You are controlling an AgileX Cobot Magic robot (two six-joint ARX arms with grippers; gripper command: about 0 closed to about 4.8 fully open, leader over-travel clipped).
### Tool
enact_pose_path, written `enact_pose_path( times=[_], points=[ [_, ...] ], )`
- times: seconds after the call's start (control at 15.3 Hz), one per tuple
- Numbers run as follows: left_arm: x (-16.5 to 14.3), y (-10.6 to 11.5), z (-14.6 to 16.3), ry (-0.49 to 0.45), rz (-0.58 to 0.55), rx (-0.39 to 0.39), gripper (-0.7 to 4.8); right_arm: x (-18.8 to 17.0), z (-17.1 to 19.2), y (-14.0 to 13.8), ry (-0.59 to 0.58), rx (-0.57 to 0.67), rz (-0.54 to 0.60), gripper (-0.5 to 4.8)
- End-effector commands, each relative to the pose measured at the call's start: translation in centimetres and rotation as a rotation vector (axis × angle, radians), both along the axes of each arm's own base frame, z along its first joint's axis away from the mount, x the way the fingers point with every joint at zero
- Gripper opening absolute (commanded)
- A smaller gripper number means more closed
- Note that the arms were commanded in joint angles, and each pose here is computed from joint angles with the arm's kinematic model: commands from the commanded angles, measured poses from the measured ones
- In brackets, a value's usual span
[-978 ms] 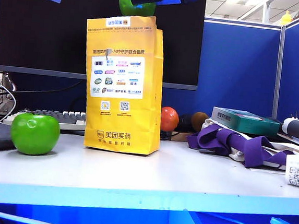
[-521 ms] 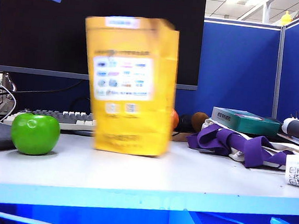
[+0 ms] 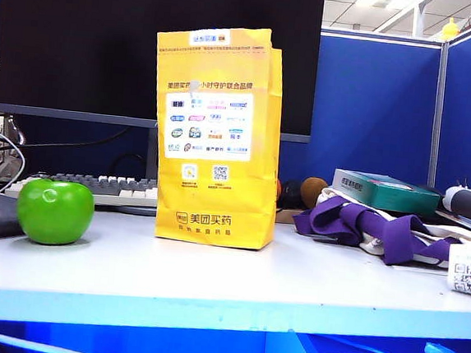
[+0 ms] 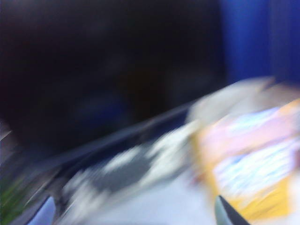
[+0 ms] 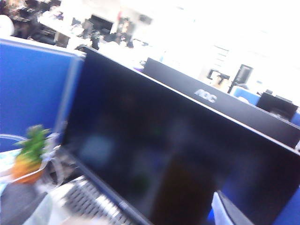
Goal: Pick up the green apple and throw it into the yellow paper bag.
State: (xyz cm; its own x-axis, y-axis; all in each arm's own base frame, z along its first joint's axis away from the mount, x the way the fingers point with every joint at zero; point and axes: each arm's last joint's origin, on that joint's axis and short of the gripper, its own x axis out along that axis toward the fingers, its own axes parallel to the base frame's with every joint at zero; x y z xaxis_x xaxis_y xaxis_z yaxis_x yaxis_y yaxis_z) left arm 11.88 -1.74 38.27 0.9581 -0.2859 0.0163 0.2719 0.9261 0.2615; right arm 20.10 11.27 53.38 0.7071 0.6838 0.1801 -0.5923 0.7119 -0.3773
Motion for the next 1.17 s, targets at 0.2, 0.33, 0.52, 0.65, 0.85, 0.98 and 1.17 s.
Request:
enact_pose_path(
  times=[0.2,0.33,0.52,0.65,0.85,0.98,1.17],
  points=[
    [-5.1,1.2,-0.5,-0.012,0.014,0.000,4.79,-4.7,-6.9,-2.6,0.145,-0.084,-0.071,4.79],
    [-6.4,1.0,-1.2,-0.036,-0.019,-0.024,4.79,-6.2,-11.3,-3.4,0.200,0.015,-0.075,4.79],
    [-7.5,1.0,-4.2,-0.015,-0.022,-0.095,4.79,-8.6,-18.1,-4.7,0.193,0.137,-0.061,4.79],
    [-9.0,0.9,-5.4,-0.039,-0.023,-0.097,4.79,-9.8,-21.3,-5.4,0.195,0.167,-0.072,4.79],
    [-10.6,0.8,-7.6,-0.034,-0.024,-0.117,4.79,-10.9,-24.8,-5.9,0.223,0.217,-0.047,4.79],
    [-10.1,0.8,-8.6,0.032,-0.015,-0.134,4.79,-10.8,-27.0,-5.9,0.257,0.204,-0.053,4.79],
    [-9.2,1.2,-9.7,0.070,0.105,-0.139,4.79,-10.2,-29.7,-5.9,0.357,0.165,-0.185,4.79]
  ],
)
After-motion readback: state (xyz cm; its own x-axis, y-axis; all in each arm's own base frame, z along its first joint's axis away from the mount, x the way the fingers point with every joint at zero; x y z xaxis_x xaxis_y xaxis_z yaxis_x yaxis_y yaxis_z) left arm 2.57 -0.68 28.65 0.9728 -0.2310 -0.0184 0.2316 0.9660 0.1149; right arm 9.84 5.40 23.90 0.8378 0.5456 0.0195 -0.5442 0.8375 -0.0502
